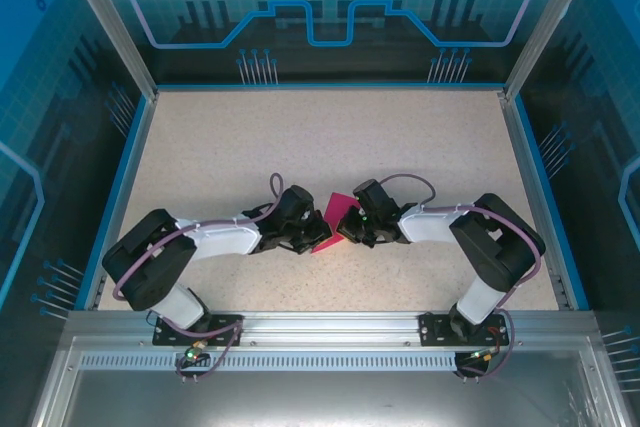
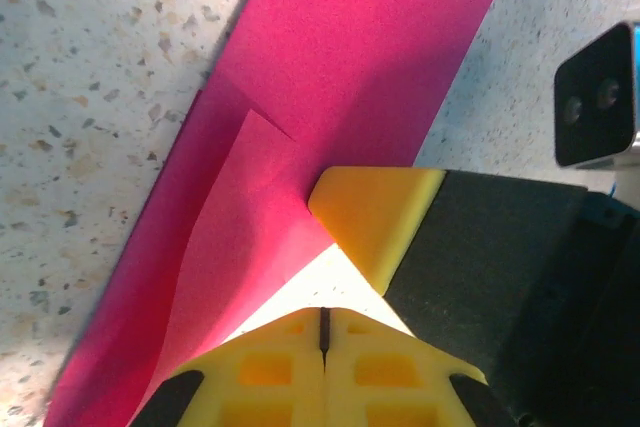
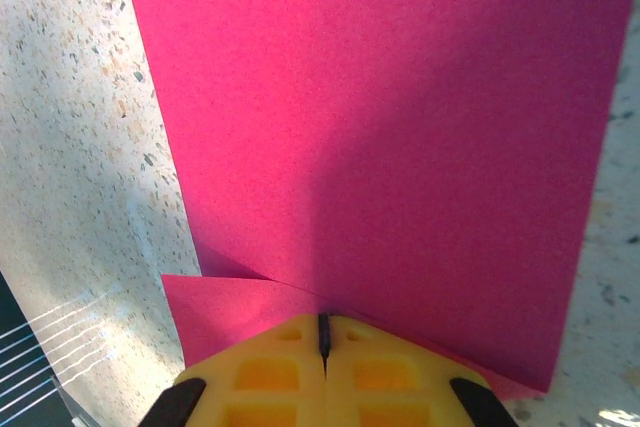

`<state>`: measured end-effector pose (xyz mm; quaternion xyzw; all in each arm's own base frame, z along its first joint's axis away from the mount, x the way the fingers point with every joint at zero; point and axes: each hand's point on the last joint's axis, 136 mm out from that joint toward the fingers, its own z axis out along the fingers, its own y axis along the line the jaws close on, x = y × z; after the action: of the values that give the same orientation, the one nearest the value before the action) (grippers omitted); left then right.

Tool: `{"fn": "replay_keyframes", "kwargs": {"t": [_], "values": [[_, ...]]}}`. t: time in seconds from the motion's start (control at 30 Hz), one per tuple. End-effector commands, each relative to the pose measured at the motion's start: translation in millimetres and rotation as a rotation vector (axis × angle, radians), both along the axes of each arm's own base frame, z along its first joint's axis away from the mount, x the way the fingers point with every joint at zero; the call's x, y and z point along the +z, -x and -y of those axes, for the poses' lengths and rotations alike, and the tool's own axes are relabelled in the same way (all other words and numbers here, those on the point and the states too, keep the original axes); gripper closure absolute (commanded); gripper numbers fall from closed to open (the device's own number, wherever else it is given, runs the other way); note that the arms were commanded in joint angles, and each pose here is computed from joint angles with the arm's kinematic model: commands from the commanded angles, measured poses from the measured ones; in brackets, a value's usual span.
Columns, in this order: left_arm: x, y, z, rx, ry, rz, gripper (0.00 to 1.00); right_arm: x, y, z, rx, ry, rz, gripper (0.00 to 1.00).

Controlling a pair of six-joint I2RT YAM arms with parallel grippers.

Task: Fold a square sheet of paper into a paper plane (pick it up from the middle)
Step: Third fold the triangle at the center of the table.

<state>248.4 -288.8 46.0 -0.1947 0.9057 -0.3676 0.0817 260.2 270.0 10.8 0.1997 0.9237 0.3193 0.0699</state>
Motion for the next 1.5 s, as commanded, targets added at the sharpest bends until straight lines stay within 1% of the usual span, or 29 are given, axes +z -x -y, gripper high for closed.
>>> {"fn": "replay_keyframes", "kwargs": {"t": [0.0, 0.27, 0.6, 0.83, 1.1, 1.3, 1.37, 1.47], "values": [[-6.0, -2.7, 5.5, 0.049, 0.039, -0.024, 1.00, -39.7, 26.0, 22.8, -0.024, 0.121, -0.119, 1.00], [-28.6, 4.0, -2.2, 0.081, 0.005, -0.074, 1.00, -44.9, 28.4, 27.6, -0.039, 0.138, -0.136, 1.00], [-58.3, 13.9, -27.1, 0.128, -0.098, -0.101, 1.00, -54.6, 34.3, 38.6, -0.059, 0.185, -0.166, 1.00], [-72.5, 25.1, -53.8, 0.167, -0.185, -0.106, 1.00, -65.4, 41.8, 51.1, -0.070, 0.239, -0.201, 1.00], [-87.9, 47.9, -91.0, 0.222, -0.276, -0.144, 1.00, -83.1, 56.3, 68.5, -0.086, 0.297, -0.249, 1.00], [-83.6, 53.4, -113.8, 0.272, -0.303, -0.144, 1.00, -87.1, 59.7, 75.9, -0.098, 0.317, -0.261, 1.00], [-77.7, 53.2, -116.8, 0.279, -0.304, -0.130, 1.00, -86.8, 59.0, 75.8, -0.098, 0.318, -0.259, 1.00], [-64.4, 52.8, -111.3, 0.273, -0.270, -0.107, 1.00, -86.3, 57.7, 74.7, -0.096, 0.317, -0.258, 1.00]]}}
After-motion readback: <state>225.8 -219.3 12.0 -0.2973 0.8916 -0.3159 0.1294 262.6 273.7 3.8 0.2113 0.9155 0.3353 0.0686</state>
